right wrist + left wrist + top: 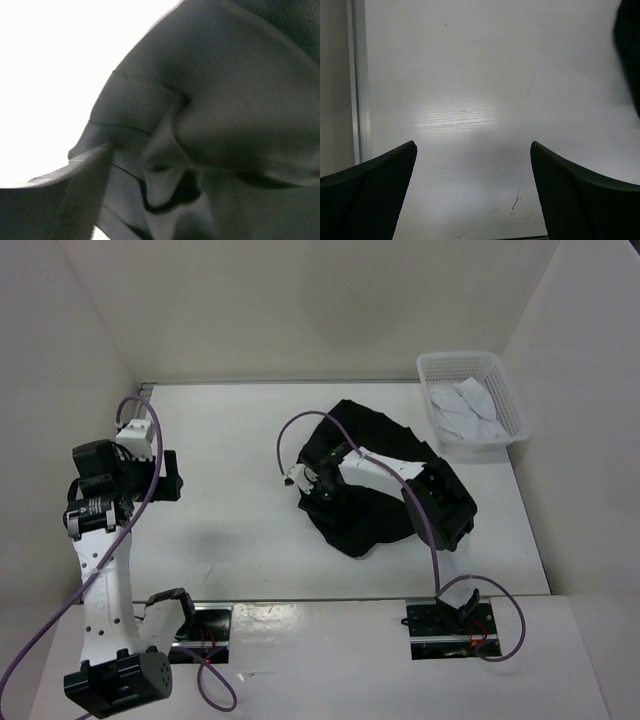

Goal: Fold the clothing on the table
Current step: Move the skirt to the center of the board

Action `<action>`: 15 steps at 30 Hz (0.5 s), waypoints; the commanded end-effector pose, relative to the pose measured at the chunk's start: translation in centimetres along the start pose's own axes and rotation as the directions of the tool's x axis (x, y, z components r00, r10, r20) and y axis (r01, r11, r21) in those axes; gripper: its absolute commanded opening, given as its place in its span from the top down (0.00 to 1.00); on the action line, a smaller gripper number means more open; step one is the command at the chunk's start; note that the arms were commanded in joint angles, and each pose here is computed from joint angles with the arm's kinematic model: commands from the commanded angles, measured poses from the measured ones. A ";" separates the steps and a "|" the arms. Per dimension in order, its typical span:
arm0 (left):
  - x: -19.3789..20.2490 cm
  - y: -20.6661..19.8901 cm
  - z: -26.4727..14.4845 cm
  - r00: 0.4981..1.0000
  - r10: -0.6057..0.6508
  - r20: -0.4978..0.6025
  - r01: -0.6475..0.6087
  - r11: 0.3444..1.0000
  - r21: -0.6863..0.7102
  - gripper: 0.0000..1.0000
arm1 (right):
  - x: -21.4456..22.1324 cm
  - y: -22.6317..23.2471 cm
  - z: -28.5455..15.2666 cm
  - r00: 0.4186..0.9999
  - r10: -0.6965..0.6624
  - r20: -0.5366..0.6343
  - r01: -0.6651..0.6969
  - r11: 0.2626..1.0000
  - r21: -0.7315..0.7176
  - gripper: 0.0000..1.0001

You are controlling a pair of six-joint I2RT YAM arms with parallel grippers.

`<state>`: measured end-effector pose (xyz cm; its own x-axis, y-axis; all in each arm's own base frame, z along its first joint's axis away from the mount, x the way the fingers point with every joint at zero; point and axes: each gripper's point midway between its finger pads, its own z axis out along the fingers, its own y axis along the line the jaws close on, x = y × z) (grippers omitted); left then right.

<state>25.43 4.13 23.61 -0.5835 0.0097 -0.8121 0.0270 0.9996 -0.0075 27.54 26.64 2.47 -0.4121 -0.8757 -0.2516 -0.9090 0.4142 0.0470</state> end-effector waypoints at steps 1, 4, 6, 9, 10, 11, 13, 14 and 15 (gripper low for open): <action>-0.4 0.4 -0.5 0.999 0.004 0.032 -0.004 1.000 -0.020 0.00 | -2.9 1.2 0.9 0.998 -0.051 0.032 0.049 0.997 0.051 0.45; -0.5 0.3 -0.7 0.999 -0.002 0.041 0.003 1.000 -0.022 0.00 | -4.1 2.0 1.6 0.997 -0.069 0.027 0.068 0.997 0.042 0.96; -0.7 0.4 -0.7 0.999 0.001 0.049 0.000 1.000 -0.023 0.00 | -6.0 3.3 0.7 0.994 -0.100 0.045 0.099 0.995 0.022 1.00; -0.7 0.8 -0.7 0.999 -0.004 0.048 0.006 0.999 -0.040 0.00 | -10.7 6.4 -3.5 0.971 -0.182 0.157 0.196 0.977 -0.082 1.00; -0.6 1.1 -0.8 0.999 -0.011 0.048 0.013 0.999 -0.050 0.00 | -12.3 8.0 -5.3 0.957 -0.181 0.226 0.219 0.963 -0.155 1.00; -0.6 1.2 -0.8 0.999 -0.016 0.050 0.018 0.999 -0.048 0.00 | -15.7 8.4 -9.4 0.916 -0.206 0.344 0.267 0.953 -0.141 1.00; -0.6 1.4 -0.8 0.999 -0.021 0.050 0.024 0.998 -0.056 0.00 | -16.7 10.0 -14.2 0.877 -0.231 0.422 0.337 0.921 -0.197 1.00; -0.6 1.4 -0.8 0.999 -0.021 0.050 0.024 0.998 -0.056 0.00 | -18.8 9.6 -18.8 0.816 -0.243 0.524 0.365 0.920 -0.142 1.00; -0.3 1.2 -0.6 0.999 -0.027 0.035 0.028 0.999 -0.043 0.00 | -19.0 8.1 -21.0 0.796 -0.242 0.555 0.354 0.929 -0.103 1.00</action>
<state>24.94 5.31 23.92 -0.5714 -0.0143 -0.8206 -0.0245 0.9997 -0.0004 27.54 42.28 16.87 -0.1629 -0.7979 -0.5804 -0.9863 0.1473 0.0743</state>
